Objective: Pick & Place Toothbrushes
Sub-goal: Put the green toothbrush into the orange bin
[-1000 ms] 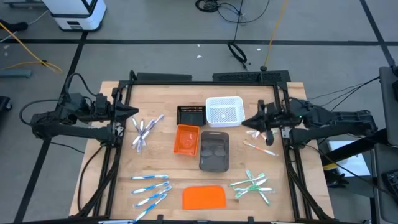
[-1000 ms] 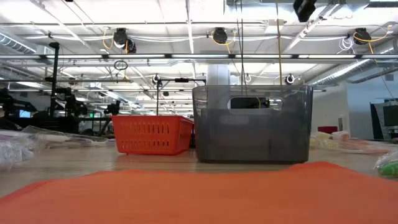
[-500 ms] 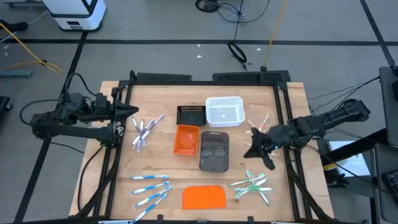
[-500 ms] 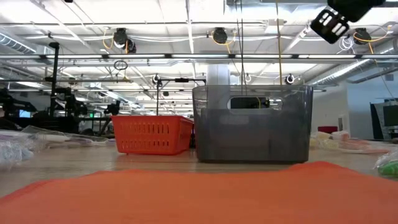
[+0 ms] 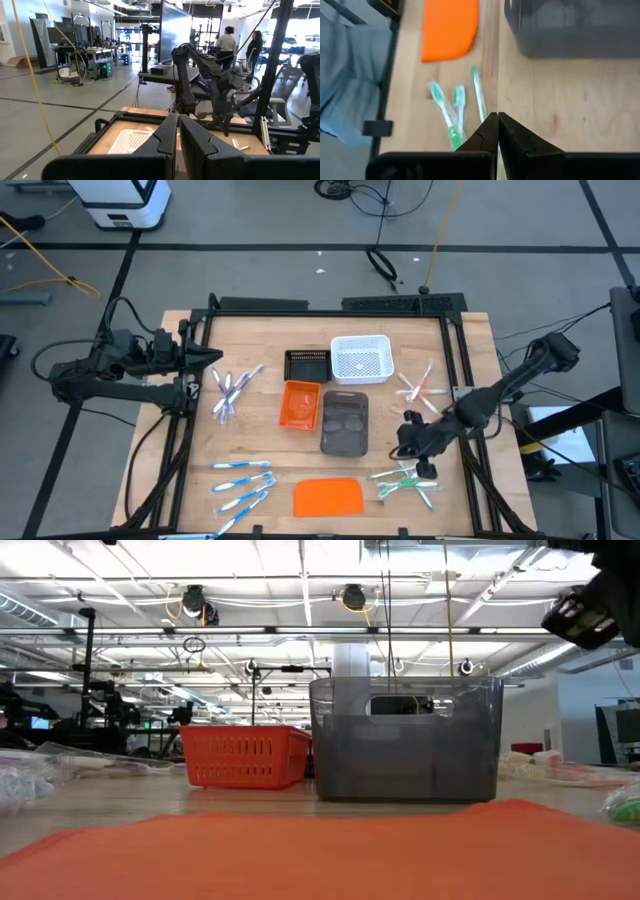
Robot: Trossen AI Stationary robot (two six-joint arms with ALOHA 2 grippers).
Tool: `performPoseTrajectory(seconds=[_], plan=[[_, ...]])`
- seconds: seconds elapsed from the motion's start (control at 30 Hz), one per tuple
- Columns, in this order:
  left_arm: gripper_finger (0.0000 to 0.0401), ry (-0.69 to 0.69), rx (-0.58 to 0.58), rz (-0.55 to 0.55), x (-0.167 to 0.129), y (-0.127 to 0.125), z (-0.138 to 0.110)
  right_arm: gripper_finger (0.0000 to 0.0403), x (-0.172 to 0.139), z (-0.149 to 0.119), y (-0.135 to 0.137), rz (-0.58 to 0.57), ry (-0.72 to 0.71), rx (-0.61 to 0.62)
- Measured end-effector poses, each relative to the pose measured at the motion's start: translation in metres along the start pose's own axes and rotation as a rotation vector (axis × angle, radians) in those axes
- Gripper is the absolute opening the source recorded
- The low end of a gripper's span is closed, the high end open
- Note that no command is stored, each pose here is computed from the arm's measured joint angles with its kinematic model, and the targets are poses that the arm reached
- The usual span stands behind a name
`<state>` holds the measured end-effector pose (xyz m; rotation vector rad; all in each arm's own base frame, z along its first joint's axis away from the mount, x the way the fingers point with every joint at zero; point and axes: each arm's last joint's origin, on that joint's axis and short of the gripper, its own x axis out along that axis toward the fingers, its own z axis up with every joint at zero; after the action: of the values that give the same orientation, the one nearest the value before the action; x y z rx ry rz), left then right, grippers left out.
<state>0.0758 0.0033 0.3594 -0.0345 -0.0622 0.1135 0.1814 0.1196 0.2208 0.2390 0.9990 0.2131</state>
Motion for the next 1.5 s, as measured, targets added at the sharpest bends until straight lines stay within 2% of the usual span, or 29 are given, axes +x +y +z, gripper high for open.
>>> performPoseTrajectory(seconds=[0.33, 0.5, 0.83, 1.0, 1.5], plan=[[0.0024, 0.0, -0.006, 0.0, 0.0, 0.0, 0.0, 0.0004, 0.037, -0.009, 0.004, -0.068, 0.132, 0.004], [0.0024, 0.001, -0.007, 0.0, 0.0, 0.0, 0.0, 0.0008, 0.048, -0.007, 0.008, -0.029, 0.126, 0.009], [0.0024, 0.001, -0.007, 0.0, 0.0, 0.0, 0.0, 0.0089, 0.064, -0.009, 0.008, -0.027, 0.163, 0.026], [0.0024, 0.003, -0.007, 0.0, 0.0, 0.0, 0.0, 0.0112, 0.075, -0.013, 0.009, -0.041, 0.19, 0.018], [0.0024, 0.007, -0.007, 0.0, 0.0, 0.0, -0.001, 0.0101, 0.082, -0.018, 0.017, -0.021, 0.191, -0.01]])
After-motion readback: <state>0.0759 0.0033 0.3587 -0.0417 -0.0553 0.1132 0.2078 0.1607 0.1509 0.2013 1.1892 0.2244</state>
